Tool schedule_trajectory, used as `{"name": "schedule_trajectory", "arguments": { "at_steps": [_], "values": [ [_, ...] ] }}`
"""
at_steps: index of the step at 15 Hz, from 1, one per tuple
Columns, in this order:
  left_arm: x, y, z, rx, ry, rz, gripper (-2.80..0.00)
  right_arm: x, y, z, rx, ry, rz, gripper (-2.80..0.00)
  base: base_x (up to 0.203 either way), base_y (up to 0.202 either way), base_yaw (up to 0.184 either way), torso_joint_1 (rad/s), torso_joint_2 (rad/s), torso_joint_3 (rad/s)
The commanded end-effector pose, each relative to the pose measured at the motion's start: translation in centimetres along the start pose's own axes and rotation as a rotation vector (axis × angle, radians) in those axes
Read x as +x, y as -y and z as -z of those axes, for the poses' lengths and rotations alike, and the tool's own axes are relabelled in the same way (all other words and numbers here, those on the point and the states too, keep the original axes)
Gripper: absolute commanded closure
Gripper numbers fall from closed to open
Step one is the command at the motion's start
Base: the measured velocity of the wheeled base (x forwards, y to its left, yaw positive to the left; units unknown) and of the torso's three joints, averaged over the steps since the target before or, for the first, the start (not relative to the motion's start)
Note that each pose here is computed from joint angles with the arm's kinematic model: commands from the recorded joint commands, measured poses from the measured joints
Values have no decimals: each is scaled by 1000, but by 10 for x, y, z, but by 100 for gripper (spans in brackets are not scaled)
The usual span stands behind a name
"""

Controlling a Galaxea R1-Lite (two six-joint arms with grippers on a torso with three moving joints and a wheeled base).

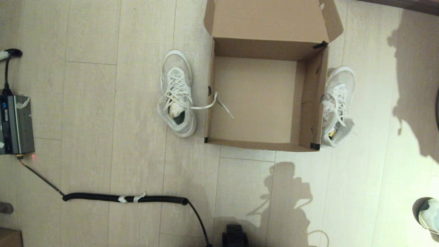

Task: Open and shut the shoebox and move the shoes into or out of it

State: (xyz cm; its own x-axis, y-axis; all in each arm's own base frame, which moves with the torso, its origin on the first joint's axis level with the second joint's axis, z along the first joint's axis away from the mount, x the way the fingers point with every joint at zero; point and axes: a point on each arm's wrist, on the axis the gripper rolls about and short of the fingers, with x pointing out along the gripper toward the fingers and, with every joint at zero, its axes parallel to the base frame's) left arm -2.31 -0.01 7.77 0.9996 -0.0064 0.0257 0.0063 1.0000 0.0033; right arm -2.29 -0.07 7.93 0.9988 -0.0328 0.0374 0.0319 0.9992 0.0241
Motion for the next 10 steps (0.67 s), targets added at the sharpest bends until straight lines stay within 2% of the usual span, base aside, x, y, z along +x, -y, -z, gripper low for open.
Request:
{"name": "schedule_trajectory", "arguments": {
  "at_steps": [1, 10],
  "values": [
    [1, 0, 2, 0, -9, 0, 0, 1, 0, 4, 9, -13, 1, 0, 0, 0, 0, 0, 0, 0],
    [1, 0, 2, 0, -9, 0, 0, 1, 0, 4, 12, -14, 4, 0, 0, 0, 0, 0, 0, 0]
  ]
}}
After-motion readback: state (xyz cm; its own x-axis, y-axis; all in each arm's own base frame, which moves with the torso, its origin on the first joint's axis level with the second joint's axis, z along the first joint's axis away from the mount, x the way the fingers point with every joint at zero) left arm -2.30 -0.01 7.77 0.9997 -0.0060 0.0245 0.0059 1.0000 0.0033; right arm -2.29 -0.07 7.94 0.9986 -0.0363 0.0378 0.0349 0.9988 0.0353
